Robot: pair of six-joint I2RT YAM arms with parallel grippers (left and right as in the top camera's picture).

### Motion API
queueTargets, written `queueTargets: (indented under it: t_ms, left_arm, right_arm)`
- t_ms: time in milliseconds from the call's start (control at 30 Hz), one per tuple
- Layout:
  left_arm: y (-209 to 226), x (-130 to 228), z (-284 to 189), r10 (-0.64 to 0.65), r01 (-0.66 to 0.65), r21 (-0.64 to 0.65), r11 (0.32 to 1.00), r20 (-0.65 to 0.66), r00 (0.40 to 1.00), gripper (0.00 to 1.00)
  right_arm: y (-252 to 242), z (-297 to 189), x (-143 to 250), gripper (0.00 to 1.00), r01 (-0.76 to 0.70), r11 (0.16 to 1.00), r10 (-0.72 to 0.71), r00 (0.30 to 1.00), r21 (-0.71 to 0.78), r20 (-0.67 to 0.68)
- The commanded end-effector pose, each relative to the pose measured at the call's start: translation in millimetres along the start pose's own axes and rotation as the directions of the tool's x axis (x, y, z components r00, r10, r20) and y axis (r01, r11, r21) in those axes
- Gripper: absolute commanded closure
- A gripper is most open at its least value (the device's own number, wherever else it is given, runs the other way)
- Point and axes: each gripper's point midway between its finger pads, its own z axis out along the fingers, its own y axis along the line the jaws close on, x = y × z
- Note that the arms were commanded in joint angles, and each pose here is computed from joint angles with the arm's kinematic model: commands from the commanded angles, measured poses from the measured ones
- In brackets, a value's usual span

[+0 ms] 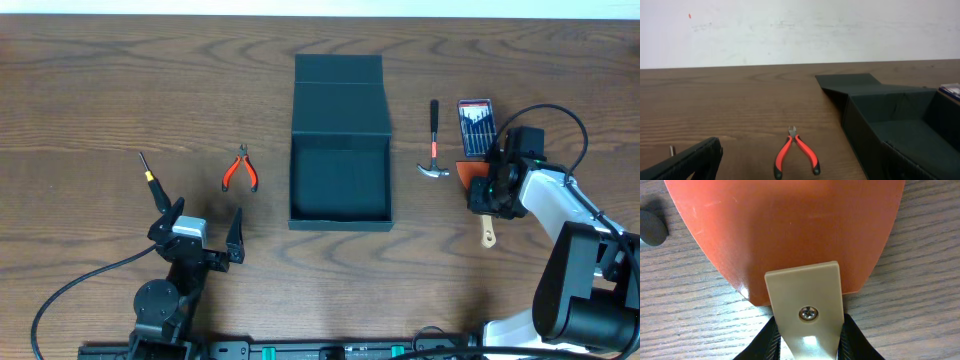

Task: Pack container
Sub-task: 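Lower and close the right gripper on the scraper's wooden handle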

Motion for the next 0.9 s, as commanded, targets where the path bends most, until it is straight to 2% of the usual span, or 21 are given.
queueTargets:
  t_ms: [0,467,867]
  left_arm:
    - [-5,15,1,-0.006,0.007,0.026,1.0,-0.047,0.999,0.01]
    - [-5,15,1,-0.006,0.007,0.026,1.0,-0.047,0.999,0.01]
    - [-5,15,1,-0.006,0.007,0.026,1.0,-0.047,0.999,0.01]
  right_arm:
    - [1,7,12,0.99,-0.01,1.0,0.009,0.999,-0.018,-0.038]
    - [1,6,10,0.99,-0.01,1.0,0.009,0.999,-0.019,-0.033]
    - [1,-10,-12,0.99,-0.003,1.0,0.003,1.0,-0.018,-0.001]
